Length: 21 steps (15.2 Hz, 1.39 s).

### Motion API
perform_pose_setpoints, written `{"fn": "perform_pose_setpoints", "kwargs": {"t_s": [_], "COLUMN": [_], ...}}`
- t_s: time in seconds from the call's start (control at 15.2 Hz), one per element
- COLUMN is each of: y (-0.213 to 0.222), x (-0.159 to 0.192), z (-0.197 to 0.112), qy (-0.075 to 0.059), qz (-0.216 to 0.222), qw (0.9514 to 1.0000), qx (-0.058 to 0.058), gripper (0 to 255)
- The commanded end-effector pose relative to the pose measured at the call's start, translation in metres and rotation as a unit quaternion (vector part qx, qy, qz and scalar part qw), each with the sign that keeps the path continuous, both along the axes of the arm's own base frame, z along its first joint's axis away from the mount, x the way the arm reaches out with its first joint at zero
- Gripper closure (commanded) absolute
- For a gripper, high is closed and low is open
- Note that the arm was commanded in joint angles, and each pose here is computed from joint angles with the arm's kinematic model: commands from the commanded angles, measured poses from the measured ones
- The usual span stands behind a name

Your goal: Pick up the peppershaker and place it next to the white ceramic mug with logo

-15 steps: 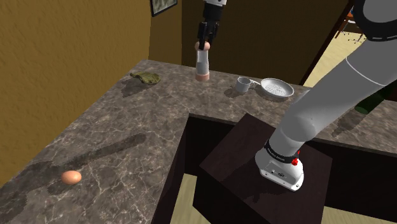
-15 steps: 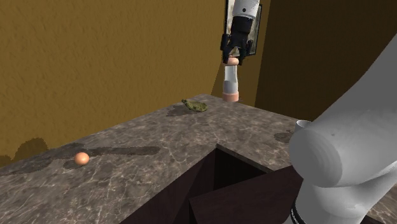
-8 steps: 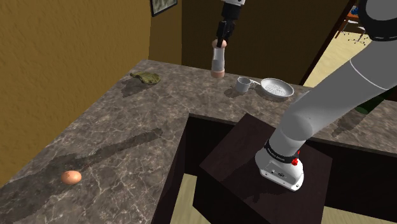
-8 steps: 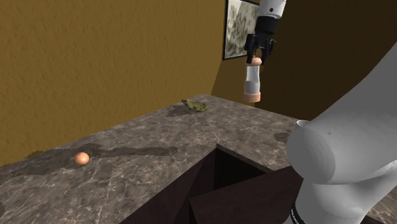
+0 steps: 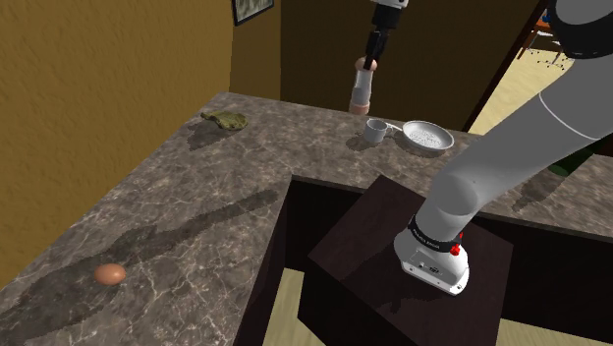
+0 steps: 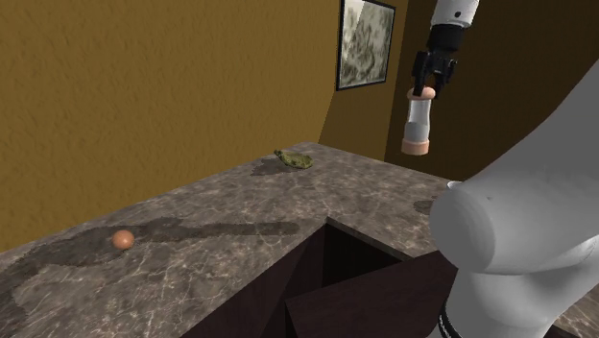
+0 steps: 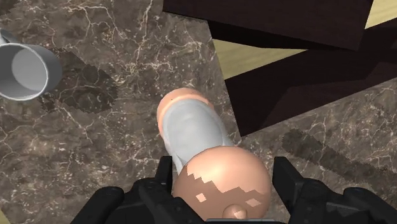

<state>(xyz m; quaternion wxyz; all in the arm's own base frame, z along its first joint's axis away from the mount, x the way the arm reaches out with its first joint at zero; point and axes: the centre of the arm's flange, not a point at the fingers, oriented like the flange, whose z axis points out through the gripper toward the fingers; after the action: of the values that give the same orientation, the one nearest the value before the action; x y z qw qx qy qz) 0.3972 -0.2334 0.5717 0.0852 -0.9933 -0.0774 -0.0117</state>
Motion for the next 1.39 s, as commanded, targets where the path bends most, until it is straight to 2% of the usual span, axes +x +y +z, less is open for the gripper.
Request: {"fn": "perform_pose_setpoints", "kwargs": {"t_s": [0.0,1.32], "y": [-0.026,-0.268], "x": [-0.011,-0.116], "z": [-0.001,-0.001], "qy": [0.0,0.0], "qz": [0.001,0.001], "qw": [1.0,1.0], "qx": [0.0,0.0], "gripper": [255,255]}}
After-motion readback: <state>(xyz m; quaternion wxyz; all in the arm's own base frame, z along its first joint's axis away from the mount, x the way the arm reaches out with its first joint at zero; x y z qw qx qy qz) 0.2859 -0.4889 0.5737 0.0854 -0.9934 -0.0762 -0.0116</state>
